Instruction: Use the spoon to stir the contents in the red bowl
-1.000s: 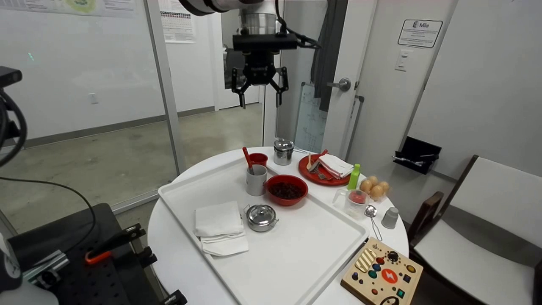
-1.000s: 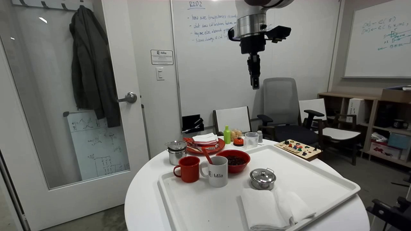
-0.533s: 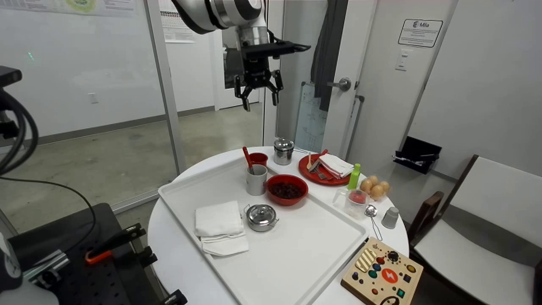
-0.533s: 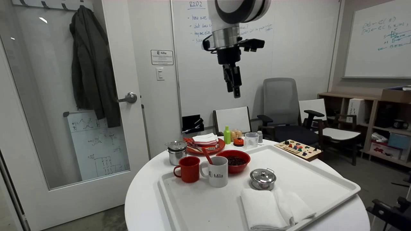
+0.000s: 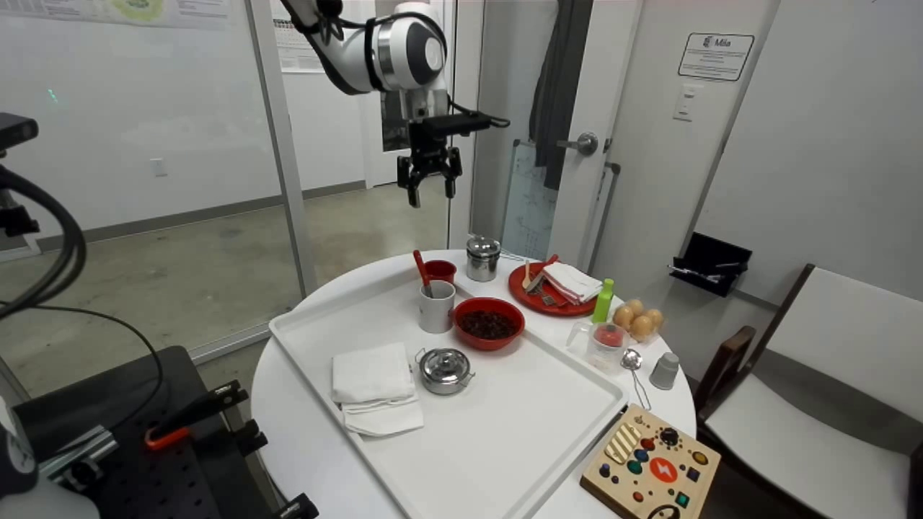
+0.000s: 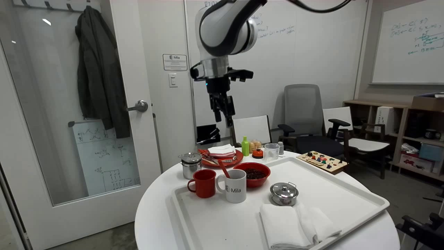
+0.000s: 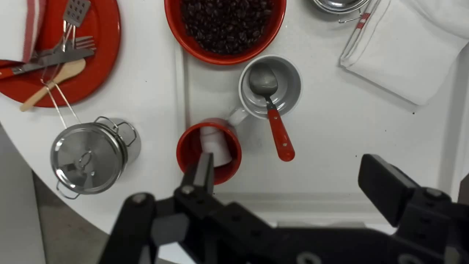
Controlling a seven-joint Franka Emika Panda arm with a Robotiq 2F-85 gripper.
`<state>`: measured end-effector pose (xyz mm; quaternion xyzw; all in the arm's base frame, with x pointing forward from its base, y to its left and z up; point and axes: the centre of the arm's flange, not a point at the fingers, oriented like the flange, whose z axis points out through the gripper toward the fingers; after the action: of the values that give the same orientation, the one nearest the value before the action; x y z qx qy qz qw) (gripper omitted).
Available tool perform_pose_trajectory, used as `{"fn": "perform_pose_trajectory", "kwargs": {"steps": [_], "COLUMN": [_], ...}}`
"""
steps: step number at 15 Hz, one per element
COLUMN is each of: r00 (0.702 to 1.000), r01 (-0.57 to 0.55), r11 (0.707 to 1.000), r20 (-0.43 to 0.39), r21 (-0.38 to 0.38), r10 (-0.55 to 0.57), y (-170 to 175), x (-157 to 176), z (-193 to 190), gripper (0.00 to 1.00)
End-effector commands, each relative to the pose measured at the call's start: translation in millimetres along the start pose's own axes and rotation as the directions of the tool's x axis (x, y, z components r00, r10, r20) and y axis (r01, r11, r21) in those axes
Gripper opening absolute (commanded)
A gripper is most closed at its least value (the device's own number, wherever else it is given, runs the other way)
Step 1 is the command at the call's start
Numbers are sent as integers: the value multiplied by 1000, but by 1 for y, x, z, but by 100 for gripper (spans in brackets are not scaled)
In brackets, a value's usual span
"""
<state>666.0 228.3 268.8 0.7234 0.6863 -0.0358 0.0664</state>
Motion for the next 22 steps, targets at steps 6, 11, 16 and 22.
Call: {"fn": "perform_pose_trajectory", "kwargs": {"steps": [6, 11, 16, 22], "r00": [993, 995, 994, 998], "r01": [116, 70, 108, 51], "r11": [981, 968, 964, 975], "r20": [-48, -92, -29, -36], "r21": [157, 242, 242, 218], "r10": [-110, -49, -104, -44], "y": [17, 3, 0, -7], "x": [30, 33, 38, 32], "z": [48, 54, 77, 74], "gripper": [100, 100, 100, 100]}}
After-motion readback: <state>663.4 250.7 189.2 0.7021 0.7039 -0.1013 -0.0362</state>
